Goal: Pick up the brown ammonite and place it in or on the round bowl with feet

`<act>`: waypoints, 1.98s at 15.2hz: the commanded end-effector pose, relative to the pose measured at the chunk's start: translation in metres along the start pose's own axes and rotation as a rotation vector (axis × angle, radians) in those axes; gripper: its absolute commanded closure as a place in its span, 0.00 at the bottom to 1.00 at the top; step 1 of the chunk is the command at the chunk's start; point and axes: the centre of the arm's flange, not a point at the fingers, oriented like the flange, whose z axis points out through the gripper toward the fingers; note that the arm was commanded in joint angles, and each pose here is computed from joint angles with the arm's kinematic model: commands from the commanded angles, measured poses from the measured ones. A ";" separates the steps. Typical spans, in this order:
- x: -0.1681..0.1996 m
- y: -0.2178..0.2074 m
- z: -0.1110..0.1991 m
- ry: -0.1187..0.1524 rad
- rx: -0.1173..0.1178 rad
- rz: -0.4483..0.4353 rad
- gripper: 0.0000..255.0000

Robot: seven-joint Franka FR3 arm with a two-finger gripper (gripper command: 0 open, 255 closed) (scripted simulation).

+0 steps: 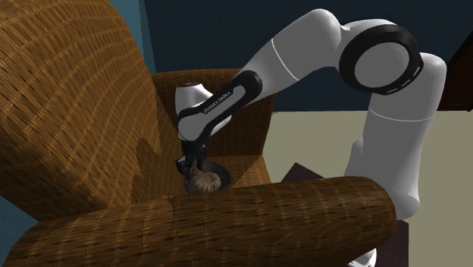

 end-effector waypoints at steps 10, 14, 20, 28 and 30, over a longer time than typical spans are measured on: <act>-0.033 0.040 0.001 0.211 0.220 -0.410 0.00; -0.045 0.030 0.014 0.281 0.163 -0.496 0.00; -0.037 0.023 0.044 0.281 0.163 -0.496 0.00; -0.037 0.022 0.047 0.281 0.163 -0.496 0.00; -0.037 0.022 0.047 0.281 0.163 -0.496 1.00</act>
